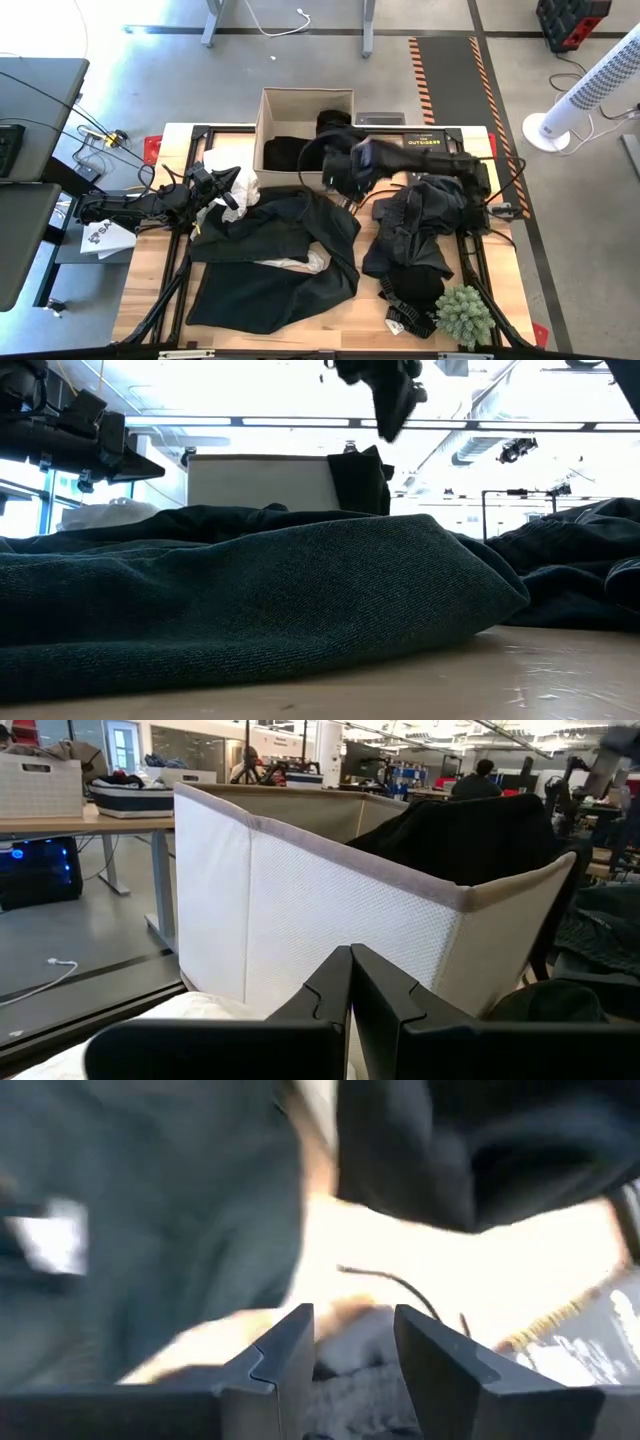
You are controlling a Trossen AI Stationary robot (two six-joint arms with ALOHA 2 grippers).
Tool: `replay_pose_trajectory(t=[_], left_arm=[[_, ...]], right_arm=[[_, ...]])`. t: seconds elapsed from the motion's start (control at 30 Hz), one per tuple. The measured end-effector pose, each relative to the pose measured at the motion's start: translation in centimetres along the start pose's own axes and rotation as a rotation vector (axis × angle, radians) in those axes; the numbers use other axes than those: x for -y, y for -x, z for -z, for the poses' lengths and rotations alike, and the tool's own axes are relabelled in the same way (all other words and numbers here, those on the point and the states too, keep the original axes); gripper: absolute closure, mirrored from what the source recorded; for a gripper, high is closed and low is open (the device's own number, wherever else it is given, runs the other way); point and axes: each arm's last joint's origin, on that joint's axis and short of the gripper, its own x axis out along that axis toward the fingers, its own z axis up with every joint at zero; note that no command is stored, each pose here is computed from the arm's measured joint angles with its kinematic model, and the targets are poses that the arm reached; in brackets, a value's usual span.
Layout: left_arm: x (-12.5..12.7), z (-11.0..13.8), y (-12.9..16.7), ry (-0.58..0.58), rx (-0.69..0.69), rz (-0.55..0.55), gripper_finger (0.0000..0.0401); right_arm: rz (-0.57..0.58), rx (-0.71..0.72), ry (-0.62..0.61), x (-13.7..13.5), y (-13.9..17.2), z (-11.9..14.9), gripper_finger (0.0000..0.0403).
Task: Sort clothes
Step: Put the black shirt into the laundry bin
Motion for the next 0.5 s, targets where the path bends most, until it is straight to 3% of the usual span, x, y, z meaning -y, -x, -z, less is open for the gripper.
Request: replay_pose_trajectory(t=[0.1, 0.23, 0.3, 0.5], left_arm=[[0.0, 0.0, 0.0, 0.0, 0.0, 0.0, 0.0394], [0.0, 0.0, 0.0, 0.0, 0.0, 0.0, 0.0394], [0.0, 0.0, 0.0, 0.001, 0.001, 0.0, 0.0394], [0.0, 0.0, 0.0, 0.0, 0.0, 0.0, 0.0394]], right_arm=[[0.129, -0.04, -0.027, -0.6, -2.9, 1.4, 0.0265], [0.294, -0.076, -0.078, 0.7, -7.2, 3.6, 0.0265], [0.288, -0.001, -0.115, 1.2, -8.9, 4.2, 0.0265], [0.107, 0.351, -0.162, 2.2, -11.1, 5.7, 0.0265]])
